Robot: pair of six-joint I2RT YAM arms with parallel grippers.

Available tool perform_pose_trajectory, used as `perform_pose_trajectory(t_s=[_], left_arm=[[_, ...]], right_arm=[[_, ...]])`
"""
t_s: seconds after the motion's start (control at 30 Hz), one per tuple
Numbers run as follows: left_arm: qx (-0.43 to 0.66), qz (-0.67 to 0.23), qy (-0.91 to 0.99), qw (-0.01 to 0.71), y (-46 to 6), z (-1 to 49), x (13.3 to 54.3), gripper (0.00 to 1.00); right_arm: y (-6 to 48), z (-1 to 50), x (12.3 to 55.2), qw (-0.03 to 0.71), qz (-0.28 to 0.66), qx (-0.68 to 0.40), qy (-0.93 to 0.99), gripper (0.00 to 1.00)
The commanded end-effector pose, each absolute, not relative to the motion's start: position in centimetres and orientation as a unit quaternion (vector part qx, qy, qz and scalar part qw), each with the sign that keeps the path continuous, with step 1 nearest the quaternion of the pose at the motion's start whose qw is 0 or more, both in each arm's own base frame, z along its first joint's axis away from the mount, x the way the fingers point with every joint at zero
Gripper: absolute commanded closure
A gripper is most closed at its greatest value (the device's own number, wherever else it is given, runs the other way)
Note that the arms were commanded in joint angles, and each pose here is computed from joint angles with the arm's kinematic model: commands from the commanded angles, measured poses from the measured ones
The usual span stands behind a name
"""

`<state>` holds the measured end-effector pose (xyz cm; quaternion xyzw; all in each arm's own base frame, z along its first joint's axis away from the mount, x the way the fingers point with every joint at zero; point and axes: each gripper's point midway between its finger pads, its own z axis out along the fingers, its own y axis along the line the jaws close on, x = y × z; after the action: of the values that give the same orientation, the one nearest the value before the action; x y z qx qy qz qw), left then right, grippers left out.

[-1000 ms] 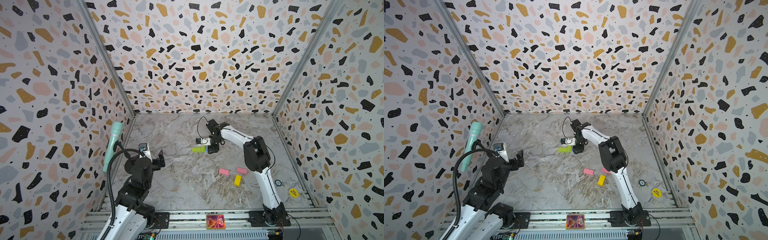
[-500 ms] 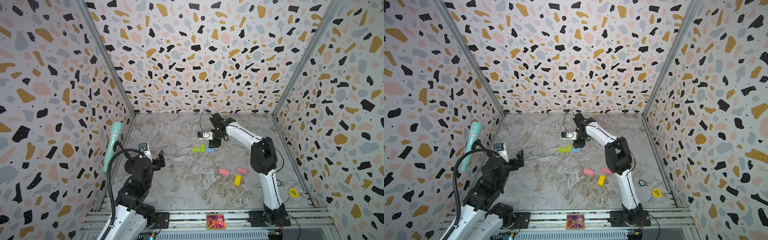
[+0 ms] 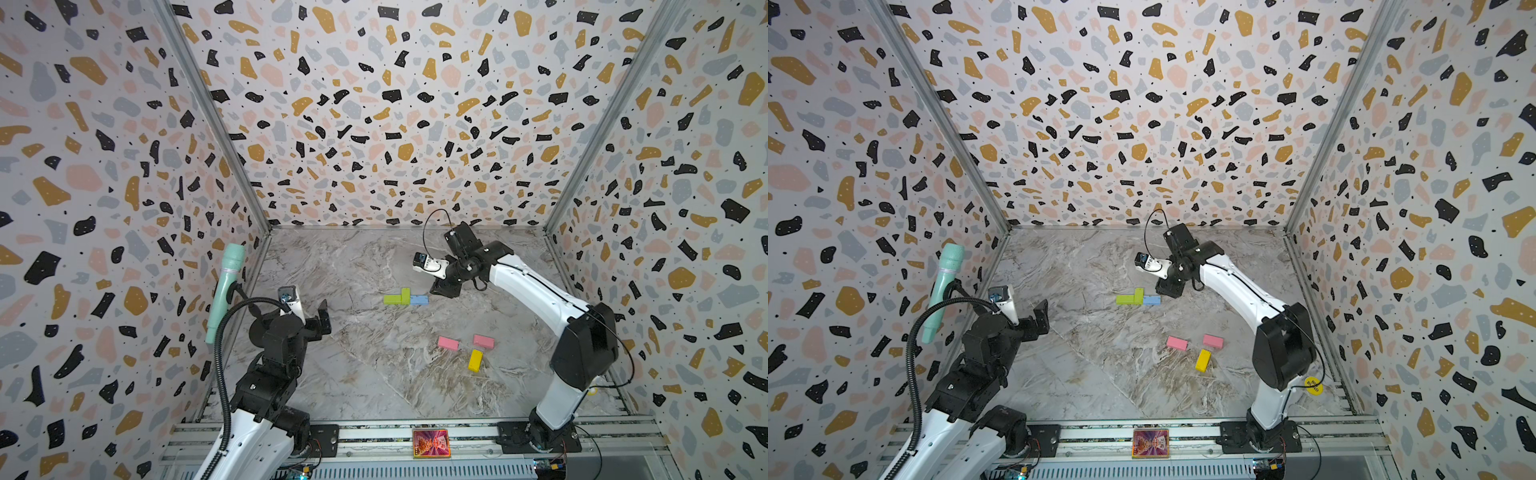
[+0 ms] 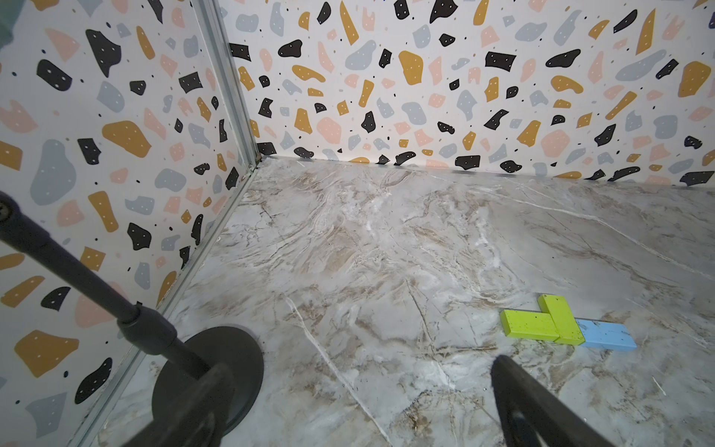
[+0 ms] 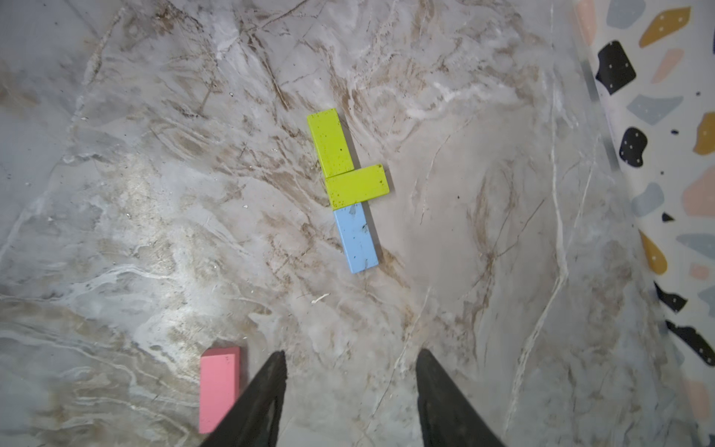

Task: Assemble the letter t with building blocks
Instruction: Assemble the building block at the center of the board, then pick up the building block from the center of the board.

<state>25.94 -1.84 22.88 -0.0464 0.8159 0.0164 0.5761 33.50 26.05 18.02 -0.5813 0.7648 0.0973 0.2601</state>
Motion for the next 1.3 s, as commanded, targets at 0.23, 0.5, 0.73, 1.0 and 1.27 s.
perform_pose_trajectory(t_s=[0.23, 0.5, 0.73, 1.0, 1.27], left_arm=[[-0.04, 0.001, 0.806, 0.591, -2.5, 23.8, 26.3, 0.01], [-0.037, 0.001, 0.808, 0.588, -2.6, 23.7, 26.4, 0.01], [-0.037, 0.001, 0.808, 0.587, -2.6, 23.6, 26.4, 0.01], [-0.038, 0.005, 0.808, 0.587, -2.4, 23.7, 26.3, 0.0], [-0.037, 0.004, 0.809, 0.587, -2.5, 23.6, 26.3, 0.01]], right_arm=[[24.1, 13.7, 25.6, 0.2, 0.109, -0.497, 0.837, 0.45], [22.9, 8.9, 22.6, 0.126, 0.11, -0.473, 0.865, 0.45], [22.7, 6.6, 23.2, 0.109, 0.094, -0.456, 0.878, 0.45], [22.6, 3.6, 23.6, 0.077, 0.077, -0.445, 0.889, 0.46], [22.2, 3.1, 24.0, 0.08, 0.063, -0.444, 0.89, 0.46]])
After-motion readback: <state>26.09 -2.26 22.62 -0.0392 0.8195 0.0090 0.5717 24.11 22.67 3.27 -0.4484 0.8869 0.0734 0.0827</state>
